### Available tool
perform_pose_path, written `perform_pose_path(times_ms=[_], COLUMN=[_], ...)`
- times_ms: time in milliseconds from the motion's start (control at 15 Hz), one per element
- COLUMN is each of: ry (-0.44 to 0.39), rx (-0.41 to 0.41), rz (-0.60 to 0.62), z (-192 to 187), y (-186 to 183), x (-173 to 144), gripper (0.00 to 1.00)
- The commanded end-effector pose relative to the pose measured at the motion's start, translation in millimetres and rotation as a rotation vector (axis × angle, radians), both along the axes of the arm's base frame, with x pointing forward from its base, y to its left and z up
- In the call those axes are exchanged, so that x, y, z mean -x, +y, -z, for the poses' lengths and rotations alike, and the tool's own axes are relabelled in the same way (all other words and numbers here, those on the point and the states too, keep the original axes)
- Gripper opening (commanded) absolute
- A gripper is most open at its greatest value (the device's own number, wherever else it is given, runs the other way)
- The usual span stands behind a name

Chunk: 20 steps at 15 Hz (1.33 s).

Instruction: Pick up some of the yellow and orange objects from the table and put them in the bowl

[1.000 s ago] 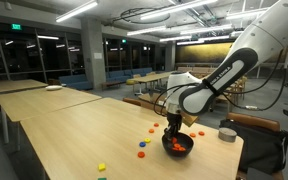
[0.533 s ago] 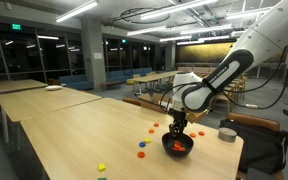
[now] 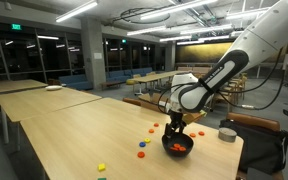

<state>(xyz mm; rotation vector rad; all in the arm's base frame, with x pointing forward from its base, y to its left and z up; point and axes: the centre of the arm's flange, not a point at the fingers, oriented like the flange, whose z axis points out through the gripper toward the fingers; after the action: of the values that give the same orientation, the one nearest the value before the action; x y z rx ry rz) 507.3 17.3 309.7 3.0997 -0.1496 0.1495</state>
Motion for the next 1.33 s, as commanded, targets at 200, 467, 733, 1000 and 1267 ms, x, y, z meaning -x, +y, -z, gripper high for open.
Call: perform_pose_path(times_ms=[200, 467, 733, 1000, 1267], ry=[-0.053, -0.038, -0.007, 0.02, 0.049], rx=[-0.045, -0.033, -0.027, -0.021, -0.008], rz=[-0.116, -0.174, -0.201, -0.219, -0.229], z=[-14.9, -3.8, 15.3, 30.9, 49.2], y=[74.2, 101.2, 107.8, 111.1, 112.9], x=[-41.0, -66.6, -91.9, -112.9, -126.3], gripper=[1.0, 1.0, 1.0, 1.0, 1.0])
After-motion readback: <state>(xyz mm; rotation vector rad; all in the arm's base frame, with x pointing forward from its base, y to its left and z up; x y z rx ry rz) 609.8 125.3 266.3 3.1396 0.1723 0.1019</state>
